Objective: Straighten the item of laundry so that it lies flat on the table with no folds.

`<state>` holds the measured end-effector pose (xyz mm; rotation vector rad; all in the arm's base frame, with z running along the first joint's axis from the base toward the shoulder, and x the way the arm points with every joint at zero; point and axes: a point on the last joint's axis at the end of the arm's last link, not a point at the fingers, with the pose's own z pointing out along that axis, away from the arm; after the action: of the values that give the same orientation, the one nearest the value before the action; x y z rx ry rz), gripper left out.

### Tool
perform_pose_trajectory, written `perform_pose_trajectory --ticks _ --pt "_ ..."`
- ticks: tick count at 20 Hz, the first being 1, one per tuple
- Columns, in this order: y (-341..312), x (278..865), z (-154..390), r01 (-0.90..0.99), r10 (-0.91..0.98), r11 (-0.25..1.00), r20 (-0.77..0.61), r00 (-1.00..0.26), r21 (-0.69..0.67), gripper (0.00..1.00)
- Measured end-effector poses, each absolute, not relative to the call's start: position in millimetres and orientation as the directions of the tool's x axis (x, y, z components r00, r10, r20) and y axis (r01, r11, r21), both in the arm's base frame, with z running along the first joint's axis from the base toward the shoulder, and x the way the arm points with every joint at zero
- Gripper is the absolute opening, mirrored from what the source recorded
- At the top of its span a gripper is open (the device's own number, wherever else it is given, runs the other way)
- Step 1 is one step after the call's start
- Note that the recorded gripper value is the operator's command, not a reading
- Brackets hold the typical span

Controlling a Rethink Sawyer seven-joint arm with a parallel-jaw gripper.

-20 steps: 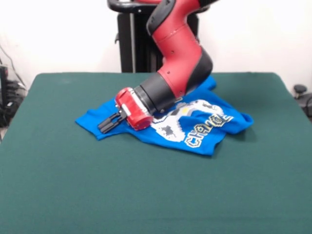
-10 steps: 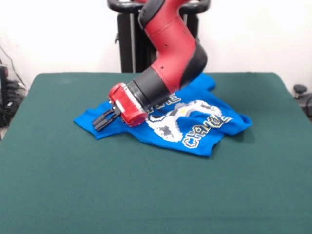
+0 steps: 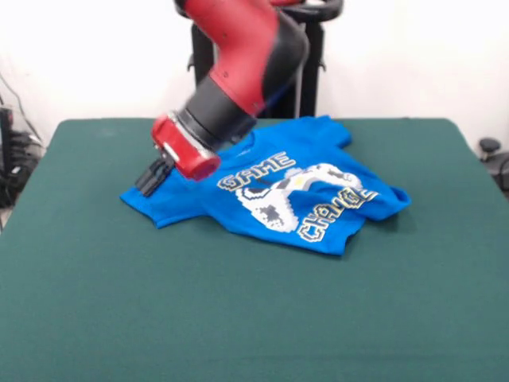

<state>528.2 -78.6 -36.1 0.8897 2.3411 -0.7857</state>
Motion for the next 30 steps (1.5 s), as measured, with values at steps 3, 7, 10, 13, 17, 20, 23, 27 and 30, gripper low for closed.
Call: perform_pose_trajectory --ticks 3,7,10,13,17,20,23,27,30 --pt "-88.0 531.4 -3.2 0.746 0.528 0.594 -0.554 -0.644 -0.301 0.00" --pt "-86.5 542.4 37.2 0.776 0.628 0.574 -0.466 -0.623 -0.262 0.00" --pt "-81.5 553.1 55.2 0.787 0.670 0.576 -0.426 -0.609 -0.220 0.00" --pt "-73.1 572.6 70.6 0.795 0.703 0.590 -0.396 -0.591 -0.140 0.00" --pt "-55.3 596.3 78.0 0.792 0.727 0.608 -0.369 -0.579 -0.046 0.00" --pt "-30.2 613.6 77.7 0.779 0.739 0.627 -0.335 -0.585 0.022 0.00" --pt "-4.8 622.7 75.5 0.759 0.733 0.649 -0.313 -0.603 0.057 0.00" --pt "21.6 628.2 71.5 0.729 0.713 0.680 -0.300 -0.634 0.076 0.00" --pt "47.7 634.1 69.8 0.694 0.683 0.715 -0.291 -0.670 0.082 0.00"
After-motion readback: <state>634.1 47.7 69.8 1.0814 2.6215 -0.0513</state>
